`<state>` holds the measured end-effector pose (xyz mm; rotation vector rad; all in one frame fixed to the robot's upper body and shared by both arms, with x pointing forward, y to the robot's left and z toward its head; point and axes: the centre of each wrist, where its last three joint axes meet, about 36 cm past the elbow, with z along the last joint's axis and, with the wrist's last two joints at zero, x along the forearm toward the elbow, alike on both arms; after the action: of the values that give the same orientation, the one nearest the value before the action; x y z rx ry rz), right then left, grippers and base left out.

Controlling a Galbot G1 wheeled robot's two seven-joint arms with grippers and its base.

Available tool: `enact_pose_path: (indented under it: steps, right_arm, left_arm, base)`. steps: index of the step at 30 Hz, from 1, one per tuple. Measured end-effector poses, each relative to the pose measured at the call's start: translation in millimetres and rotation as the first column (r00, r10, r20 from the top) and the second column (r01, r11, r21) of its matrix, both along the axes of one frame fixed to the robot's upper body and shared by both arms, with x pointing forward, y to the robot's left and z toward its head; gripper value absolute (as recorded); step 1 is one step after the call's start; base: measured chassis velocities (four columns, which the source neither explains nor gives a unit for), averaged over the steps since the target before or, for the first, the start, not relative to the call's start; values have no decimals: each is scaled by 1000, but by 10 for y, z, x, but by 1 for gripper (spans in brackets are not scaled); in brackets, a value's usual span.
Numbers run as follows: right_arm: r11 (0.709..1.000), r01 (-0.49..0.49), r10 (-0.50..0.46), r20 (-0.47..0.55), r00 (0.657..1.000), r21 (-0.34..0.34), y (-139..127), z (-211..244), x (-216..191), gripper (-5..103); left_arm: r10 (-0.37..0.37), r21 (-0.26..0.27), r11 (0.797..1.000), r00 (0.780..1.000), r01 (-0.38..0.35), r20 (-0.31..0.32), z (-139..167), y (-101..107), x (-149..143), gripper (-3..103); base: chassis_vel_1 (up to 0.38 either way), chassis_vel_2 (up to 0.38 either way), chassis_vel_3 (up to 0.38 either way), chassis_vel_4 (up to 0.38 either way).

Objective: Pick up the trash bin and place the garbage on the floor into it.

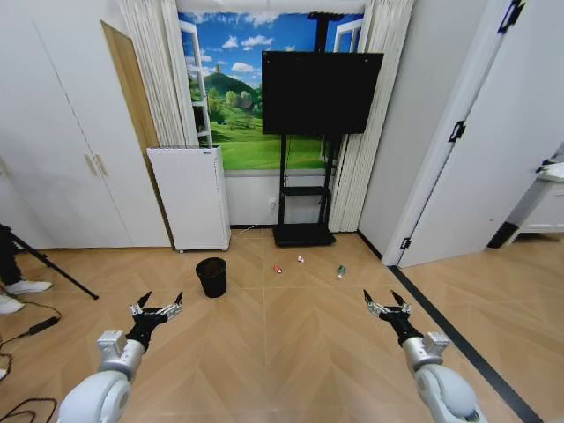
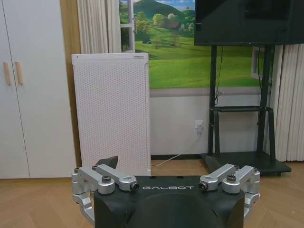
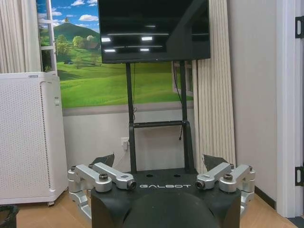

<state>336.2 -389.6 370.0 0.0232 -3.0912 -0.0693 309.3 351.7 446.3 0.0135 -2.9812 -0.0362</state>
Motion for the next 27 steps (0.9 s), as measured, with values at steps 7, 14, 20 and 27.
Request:
enact_pose_path:
  steps: [7,14,20,27]
  right_arm:
    - [1000,-4,4,-3,1000,5,2,-52,-1,100]
    - [1000,-3,3,-2,1000,8,-12,-83,-10,100]
    - [1000,0,0,-2,1000,7,-32,-91,-13,100]
    - [1000,2,-2,-4,1000,8,-71,-147,-9,100]
  left_arm:
    - [6,-8,1000,1000,-6,-6,-47,2,18,100]
    - [3,-9,1000,1000,-3,-5,-68,11,72,100]
    - [-3,-10,1000,1000,3,-7,-72,-6,80,100]
    - [-6,-5,1000,1000,6,-14,-79,-13,62,100]
  base:
    - [0,0,0,0]
    - [0,0,0,0]
    - [0,0,0,0]
    - [0,0,0,0]
